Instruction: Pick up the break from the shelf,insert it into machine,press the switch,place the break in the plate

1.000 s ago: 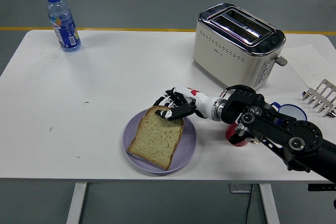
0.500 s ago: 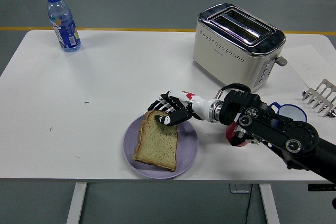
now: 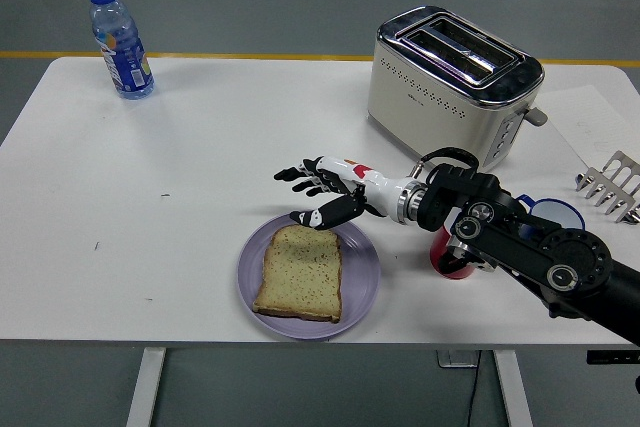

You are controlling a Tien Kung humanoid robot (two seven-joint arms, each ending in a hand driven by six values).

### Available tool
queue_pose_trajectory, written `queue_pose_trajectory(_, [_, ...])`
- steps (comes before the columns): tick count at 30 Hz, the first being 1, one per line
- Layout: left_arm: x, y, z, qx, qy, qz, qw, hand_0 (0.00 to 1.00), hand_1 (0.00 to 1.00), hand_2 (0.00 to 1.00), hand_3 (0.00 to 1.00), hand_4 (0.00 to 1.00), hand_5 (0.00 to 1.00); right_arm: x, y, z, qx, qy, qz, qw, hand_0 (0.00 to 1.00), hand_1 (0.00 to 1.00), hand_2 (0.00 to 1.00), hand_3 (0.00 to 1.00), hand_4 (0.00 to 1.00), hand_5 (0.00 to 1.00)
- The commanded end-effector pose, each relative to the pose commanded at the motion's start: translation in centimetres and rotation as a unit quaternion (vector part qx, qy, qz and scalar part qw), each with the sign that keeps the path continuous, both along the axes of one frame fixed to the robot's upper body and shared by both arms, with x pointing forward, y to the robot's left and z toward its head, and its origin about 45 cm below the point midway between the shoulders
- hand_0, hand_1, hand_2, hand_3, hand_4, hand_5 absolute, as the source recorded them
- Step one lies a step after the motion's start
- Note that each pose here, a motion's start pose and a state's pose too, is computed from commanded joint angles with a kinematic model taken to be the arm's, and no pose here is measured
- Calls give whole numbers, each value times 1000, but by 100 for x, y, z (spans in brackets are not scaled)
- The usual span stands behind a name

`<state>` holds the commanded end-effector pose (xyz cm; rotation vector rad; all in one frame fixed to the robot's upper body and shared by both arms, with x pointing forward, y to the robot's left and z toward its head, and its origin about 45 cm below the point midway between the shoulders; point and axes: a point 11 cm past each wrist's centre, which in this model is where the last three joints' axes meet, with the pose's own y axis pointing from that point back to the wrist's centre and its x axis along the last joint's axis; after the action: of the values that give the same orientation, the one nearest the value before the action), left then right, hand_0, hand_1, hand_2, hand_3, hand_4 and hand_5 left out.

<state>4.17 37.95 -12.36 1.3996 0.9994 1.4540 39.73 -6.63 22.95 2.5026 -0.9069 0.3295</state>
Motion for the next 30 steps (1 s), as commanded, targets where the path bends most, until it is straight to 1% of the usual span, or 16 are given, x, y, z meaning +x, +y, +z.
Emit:
queue_pose_trajectory(1, [2,0,0,0,0,0,1000,702,770,795,707,428,940,-14,22,73,5,-9,7,1000,897,882,907,849,697,69])
queue_pose_trajectory(3, [3,0,0,0,0,0,1000,702,770,795,707,428,940,-24,35,111,7,-14,11,1000,897,882,907,849,697,69])
queue_pose_trajectory(6, [0,3,1,0,0,0,1000,701,770,794,706,428,940,-52,67,530,47,-53,30,997,895,877,903,846,708,79])
queue_pose_trajectory(8, [0,4,1,0,0,0,1000,701,770,794,706,428,940,-83,90,713,66,-70,39,995,895,877,903,846,708,79])
queue_pose_trajectory(9, [-4,5,1,0,1,0,1000,701,770,794,706,428,940,-82,76,907,88,-90,43,991,895,877,903,846,708,79])
queue_pose_trajectory(11, [-5,5,1,0,1,0,1000,702,769,795,706,428,940,-95,76,1022,102,-101,46,989,890,871,900,846,709,86])
queue_pose_trajectory(13, [-9,7,1,0,1,0,1000,702,769,795,706,428,940,-88,33,1261,133,-126,45,982,890,871,900,846,709,86])
queue_pose_trajectory(14, [-12,8,1,0,2,0,1000,702,769,795,706,428,940,-69,-36,1483,163,-150,38,974,890,871,900,846,709,86])
queue_pose_trajectory(15, [-14,8,1,0,2,-1,1000,702,769,795,706,428,940,-58,-89,1627,184,-168,33,968,890,871,900,846,709,86])
queue_pose_trajectory(16, [-15,9,1,1,2,-1,1000,701,769,795,708,428,939,-33,-174,1795,211,-187,22,959,844,813,849,820,661,106])
queue_pose_trajectory(17, [-18,9,0,1,3,-1,1000,701,769,795,708,428,939,-16,-232,1890,229,-197,15,953,844,813,849,820,661,106])
queue_pose_trajectory(21, [-37,12,-1,1,5,0,1000,701,769,795,708,428,939,62,-483,2163,289,-220,-20,932,844,813,849,820,661,106])
queue_pose_trajectory(22, [-43,13,-1,1,5,0,1000,702,769,795,707,427,937,89,-562,2221,303,-223,-31,926,817,783,812,780,592,115])
queue_pose_trajectory(27, [-80,22,-3,2,9,0,1000,702,769,795,707,427,937,273,-1009,2367,340,-228,-94,908,817,783,812,780,592,115])
queue_pose_trajectory(28, [-84,23,-3,2,10,0,1000,701,769,795,706,427,938,299,-1071,2377,341,-230,-103,906,800,765,795,764,500,182])
queue_pose_trajectory(30, [-102,27,-3,3,11,0,1000,701,769,795,706,427,938,382,-1298,2379,348,-232,-137,898,800,765,795,764,500,182])
